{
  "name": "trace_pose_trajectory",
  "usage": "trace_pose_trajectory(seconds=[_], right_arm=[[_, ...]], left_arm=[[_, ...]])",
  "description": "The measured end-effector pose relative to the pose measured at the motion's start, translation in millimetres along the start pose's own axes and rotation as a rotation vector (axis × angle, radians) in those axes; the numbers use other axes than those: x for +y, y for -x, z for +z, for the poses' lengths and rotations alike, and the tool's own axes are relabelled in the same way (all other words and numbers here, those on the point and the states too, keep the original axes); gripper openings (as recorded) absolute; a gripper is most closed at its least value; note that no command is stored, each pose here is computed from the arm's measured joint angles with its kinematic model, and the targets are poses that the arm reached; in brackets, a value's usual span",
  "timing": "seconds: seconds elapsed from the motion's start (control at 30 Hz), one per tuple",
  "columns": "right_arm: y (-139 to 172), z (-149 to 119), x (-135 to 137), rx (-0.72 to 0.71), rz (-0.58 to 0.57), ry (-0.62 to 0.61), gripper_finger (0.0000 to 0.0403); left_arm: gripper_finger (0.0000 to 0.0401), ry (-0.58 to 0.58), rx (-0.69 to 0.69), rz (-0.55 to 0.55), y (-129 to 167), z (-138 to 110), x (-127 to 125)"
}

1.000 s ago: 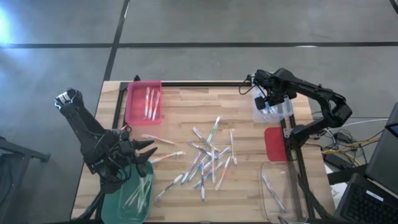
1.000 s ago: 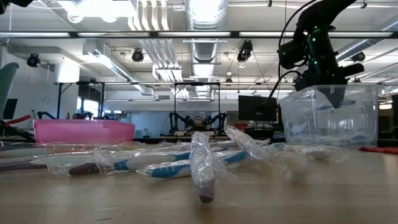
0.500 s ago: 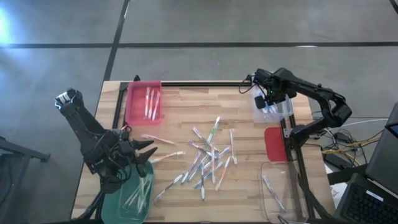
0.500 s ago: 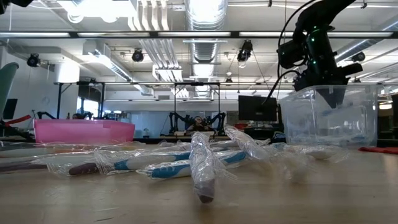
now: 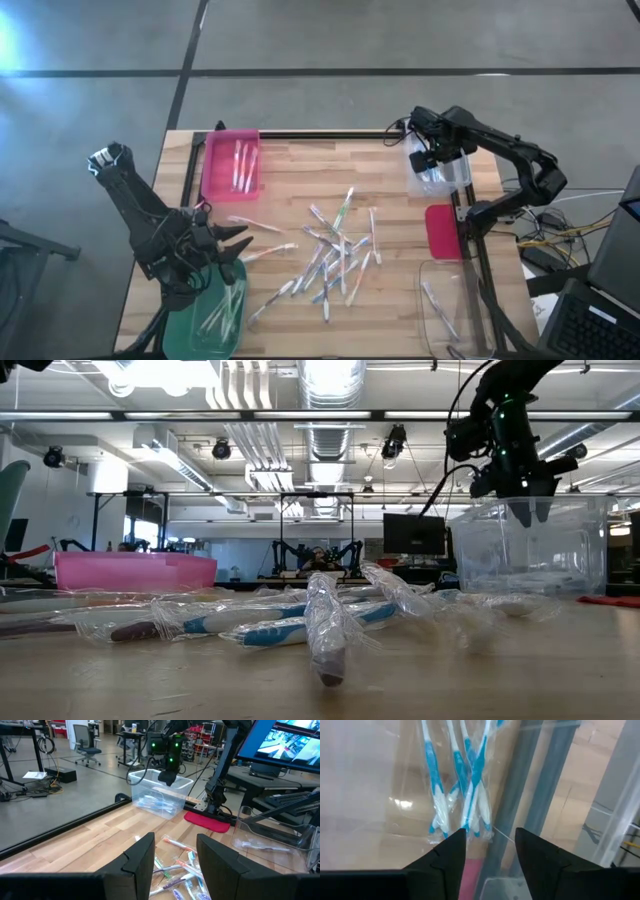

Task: Pick & Place Toothbrushes
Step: Put the orange toothbrush into the pink bin

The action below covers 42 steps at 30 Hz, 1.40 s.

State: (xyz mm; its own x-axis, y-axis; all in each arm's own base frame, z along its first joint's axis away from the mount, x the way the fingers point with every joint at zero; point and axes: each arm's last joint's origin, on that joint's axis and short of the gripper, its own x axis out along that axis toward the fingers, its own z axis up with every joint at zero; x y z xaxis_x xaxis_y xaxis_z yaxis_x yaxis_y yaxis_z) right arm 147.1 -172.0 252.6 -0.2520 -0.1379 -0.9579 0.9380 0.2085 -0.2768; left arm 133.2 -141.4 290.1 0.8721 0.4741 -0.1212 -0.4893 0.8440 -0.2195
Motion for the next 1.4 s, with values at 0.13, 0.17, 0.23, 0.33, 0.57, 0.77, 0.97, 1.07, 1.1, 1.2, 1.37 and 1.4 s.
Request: trace_pose_trajectory(seconds=[0.13, 0.17, 0.23, 0.33, 0.57, 0.77, 0.97, 1.07, 1.1, 1.2, 1.37, 1.4], right_arm=[[14, 0, -5, -0.052, 0.031, -0.013, 0.0175], [18, 0, -6, -0.068, 0.041, -0.019, 0.0177], [27, -2, -10, -0.101, 0.062, -0.030, 0.0180], [40, -5, -16, -0.155, 0.093, -0.048, 0.0183], [66, -17, -27, -0.259, 0.158, -0.067, 0.0176], [82, -28, -30, -0.329, 0.205, -0.045, 0.0152], [95, -43, -30, -0.368, 0.282, -0.001, 0.0125], [100, -52, -27, -0.384, 0.313, 0.026, 0.0112], [101, -55, -25, -0.389, 0.326, 0.026, 0.0107], [104, -66, -17, -0.400, 0.364, 0.048, 0.0094], [109, -82, 4, -0.409, 0.423, 0.136, 0.0071], [111, -85, 10, -0.420, 0.445, 0.153, 0.0067]], left_arm=[[0.0152, 0.000, 0.000, 0.001, 0, 0, 0], [0.0152, 0.000, 0.000, 0.001, 0, 0, 0], [0.0152, 0.000, 0.000, 0.001, 0, 0, 0], [0.0152, 0.000, 0.000, 0.001, 0, 0, 0], [0.0152, 0.000, 0.000, 0.001, 0, 0, 0], [0.0152, 0.000, 0.000, 0.000, 0, 0, 0], [0.0152, 0.000, 0.000, 0.000, 0, 0, 0], [0.0152, 0.000, 0.000, 0.000, 0, 0, 0], [0.0152, 0.000, 0.000, 0.000, 0, 0, 0], [0.0152, 0.000, 0.000, 0.000, 0, 0, 0], [0.0152, 0.000, 0.000, 0.000, 0, 0, 0], [0.0152, 0.000, 0.000, 0.000, 0, 0, 0]])
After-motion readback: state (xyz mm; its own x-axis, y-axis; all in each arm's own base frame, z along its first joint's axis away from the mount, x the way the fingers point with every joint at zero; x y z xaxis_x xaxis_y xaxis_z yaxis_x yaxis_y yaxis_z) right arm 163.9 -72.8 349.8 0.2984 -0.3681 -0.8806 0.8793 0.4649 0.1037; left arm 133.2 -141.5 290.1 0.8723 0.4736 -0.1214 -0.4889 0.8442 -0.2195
